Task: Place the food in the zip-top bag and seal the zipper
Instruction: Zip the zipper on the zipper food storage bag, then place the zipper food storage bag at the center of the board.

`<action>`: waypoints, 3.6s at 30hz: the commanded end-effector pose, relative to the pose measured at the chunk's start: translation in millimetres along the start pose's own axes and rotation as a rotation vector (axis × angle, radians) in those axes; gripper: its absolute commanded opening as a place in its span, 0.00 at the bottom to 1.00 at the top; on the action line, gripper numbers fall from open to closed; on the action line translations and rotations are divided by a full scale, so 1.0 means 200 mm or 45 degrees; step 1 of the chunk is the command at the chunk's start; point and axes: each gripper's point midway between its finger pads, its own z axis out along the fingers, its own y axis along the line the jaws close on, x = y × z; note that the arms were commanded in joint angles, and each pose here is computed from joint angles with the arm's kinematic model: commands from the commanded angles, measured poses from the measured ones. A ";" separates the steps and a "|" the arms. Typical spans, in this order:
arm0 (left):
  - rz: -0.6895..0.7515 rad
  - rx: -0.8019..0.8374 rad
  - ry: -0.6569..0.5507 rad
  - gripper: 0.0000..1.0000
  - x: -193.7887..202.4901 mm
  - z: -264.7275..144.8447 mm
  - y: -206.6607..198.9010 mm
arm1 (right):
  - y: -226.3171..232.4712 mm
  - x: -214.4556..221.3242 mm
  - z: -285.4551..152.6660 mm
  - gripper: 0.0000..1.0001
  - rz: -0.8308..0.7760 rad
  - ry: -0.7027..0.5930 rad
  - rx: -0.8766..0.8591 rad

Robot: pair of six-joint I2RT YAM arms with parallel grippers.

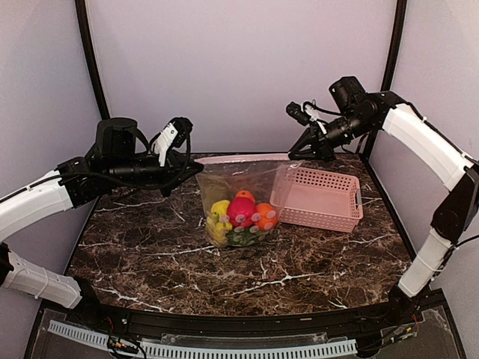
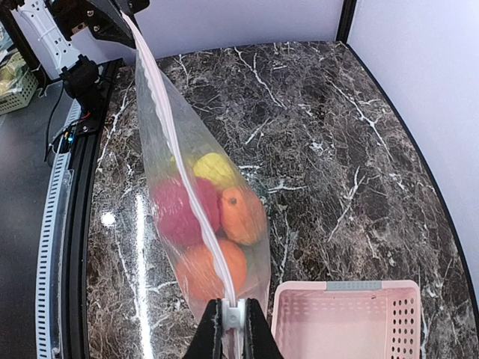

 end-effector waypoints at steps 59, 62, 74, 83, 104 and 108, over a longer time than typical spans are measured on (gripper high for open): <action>0.084 0.348 0.039 0.03 0.21 -0.02 -0.40 | 0.47 0.17 0.00 0.67 -0.069 0.063 -0.248; 0.180 0.302 0.039 0.04 0.25 -0.01 -0.46 | 0.47 0.22 0.02 0.67 -0.059 0.080 -0.243; 0.399 0.210 0.051 0.04 0.36 -0.01 -0.50 | 0.56 0.42 0.03 0.64 -0.033 0.206 -0.258; 0.491 0.118 0.030 0.03 0.33 0.01 -0.46 | 0.52 0.33 0.00 0.66 -0.016 0.141 -0.234; 0.164 -0.416 -0.204 0.01 -0.33 0.34 0.58 | -0.41 0.34 -0.19 0.69 0.461 -0.171 0.208; 0.190 -0.357 -0.302 0.01 -0.46 0.39 0.62 | -0.42 0.34 -0.18 0.70 0.476 -0.177 0.189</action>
